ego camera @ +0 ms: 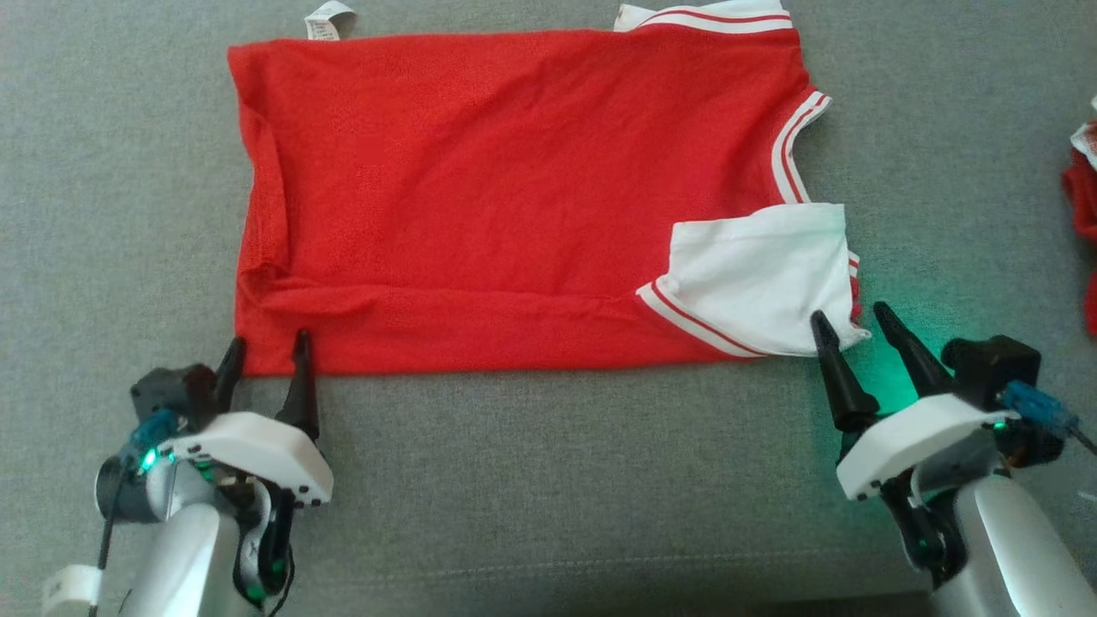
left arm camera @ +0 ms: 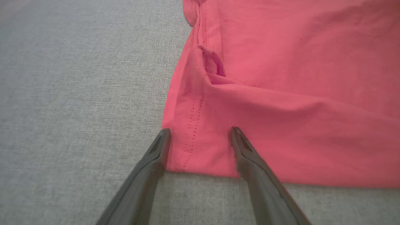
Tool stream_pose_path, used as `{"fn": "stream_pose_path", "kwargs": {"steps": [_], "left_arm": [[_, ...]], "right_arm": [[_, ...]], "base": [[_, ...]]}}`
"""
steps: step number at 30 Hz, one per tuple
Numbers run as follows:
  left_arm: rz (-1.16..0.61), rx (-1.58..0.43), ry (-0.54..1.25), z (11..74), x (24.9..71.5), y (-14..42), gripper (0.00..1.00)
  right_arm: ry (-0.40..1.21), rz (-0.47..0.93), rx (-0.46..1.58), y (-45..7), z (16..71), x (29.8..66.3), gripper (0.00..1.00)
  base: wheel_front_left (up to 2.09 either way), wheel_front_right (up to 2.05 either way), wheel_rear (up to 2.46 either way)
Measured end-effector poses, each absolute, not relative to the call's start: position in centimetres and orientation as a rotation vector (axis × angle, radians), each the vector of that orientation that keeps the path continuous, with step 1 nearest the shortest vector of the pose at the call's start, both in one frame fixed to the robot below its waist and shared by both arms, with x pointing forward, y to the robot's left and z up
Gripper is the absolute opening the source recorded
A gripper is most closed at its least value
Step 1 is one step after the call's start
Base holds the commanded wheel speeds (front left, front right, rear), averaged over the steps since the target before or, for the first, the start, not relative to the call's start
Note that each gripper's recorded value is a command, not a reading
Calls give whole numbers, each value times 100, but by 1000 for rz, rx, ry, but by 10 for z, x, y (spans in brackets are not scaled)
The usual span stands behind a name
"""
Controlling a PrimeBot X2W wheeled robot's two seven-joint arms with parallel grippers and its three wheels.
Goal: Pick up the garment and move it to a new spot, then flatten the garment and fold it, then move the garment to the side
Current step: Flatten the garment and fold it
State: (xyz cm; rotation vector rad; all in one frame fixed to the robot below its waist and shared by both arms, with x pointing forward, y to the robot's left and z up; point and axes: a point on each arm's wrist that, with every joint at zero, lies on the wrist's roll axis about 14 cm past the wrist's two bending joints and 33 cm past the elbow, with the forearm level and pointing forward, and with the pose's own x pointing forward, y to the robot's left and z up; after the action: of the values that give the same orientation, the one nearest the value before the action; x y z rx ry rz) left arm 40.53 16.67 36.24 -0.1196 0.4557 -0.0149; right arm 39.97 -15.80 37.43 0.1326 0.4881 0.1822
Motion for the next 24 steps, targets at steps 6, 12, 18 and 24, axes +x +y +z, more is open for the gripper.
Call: {"fn": "stream_pose_path", "kwargs": {"steps": [6,12,18,24], "left_arm": [[-34,-146,475,357,410,165,0],[-47,-145,473,358,411,163,0],[-47,-141,451,367,406,165,0],[-29,-138,442,381,387,168,0]], "right_arm": [[541,203,158,-149,363,406,0],[557,209,201,-144,363,407,0],[509,198,244,-146,377,406,0],[543,166,268,-155,379,376,0]], "base": [[0,0,0],[0,0,0],[0,0,0],[0,0,0]]}}
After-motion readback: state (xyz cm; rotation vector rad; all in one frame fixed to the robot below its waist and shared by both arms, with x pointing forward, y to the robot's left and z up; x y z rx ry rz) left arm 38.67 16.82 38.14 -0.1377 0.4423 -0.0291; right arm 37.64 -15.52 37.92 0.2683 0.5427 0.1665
